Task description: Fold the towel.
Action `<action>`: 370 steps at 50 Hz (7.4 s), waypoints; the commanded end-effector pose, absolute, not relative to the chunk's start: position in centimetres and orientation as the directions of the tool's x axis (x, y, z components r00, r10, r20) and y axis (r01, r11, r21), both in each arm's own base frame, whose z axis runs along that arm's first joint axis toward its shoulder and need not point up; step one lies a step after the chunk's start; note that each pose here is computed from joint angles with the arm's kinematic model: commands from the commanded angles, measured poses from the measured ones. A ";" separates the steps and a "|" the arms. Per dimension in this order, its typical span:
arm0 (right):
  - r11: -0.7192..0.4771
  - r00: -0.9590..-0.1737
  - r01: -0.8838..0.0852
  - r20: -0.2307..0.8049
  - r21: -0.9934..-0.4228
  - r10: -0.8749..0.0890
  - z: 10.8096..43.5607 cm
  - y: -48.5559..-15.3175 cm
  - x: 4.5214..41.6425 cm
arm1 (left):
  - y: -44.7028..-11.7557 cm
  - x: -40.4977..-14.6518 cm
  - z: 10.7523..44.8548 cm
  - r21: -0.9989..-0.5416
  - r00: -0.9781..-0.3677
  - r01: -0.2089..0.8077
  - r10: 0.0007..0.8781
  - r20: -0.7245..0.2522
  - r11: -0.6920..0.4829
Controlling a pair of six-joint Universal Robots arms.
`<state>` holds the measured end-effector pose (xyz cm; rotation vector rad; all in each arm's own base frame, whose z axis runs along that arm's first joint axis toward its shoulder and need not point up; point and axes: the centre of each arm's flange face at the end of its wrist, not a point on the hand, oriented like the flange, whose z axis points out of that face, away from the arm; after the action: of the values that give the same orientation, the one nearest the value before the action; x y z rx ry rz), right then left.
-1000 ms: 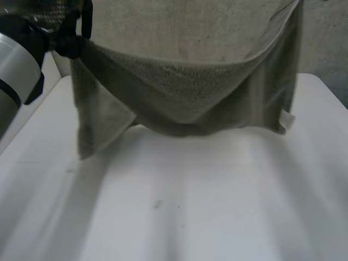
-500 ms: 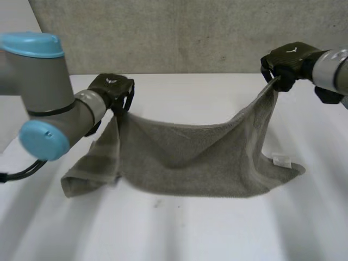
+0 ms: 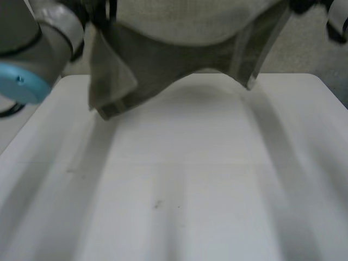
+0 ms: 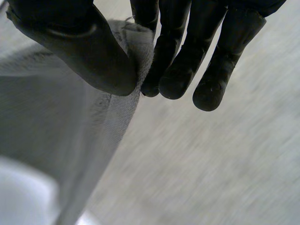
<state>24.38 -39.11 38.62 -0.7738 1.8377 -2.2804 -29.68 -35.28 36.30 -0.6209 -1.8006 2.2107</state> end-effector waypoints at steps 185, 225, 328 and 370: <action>0.072 -0.760 -0.542 0.452 -0.837 -0.467 23.9 -32.6 13.9 | -27.8 -24.8 12.3 -0.854 -0.809 0.475 0.488 -0.328 0.214; 0.178 -0.740 -0.607 0.468 -0.775 -0.484 23.1 -31.8 10.9 | -26.1 -21.8 20.5 -0.856 -0.812 0.505 0.398 -0.426 0.115; -0.018 -0.772 -0.555 0.523 -0.832 -0.362 22.8 -39.3 17.0 | -35.1 -25.5 19.9 -0.851 -0.818 0.518 0.339 -0.466 0.080; 0.154 -0.739 -0.615 0.498 -0.773 -0.454 12.7 -33.5 12.2 | -27.5 -23.5 17.8 -0.920 -0.868 0.375 0.392 -0.305 0.114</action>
<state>12.59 -32.84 12.32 -1.1719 2.4898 -1.7466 -23.36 -27.68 17.90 -0.7950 -2.3346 1.9272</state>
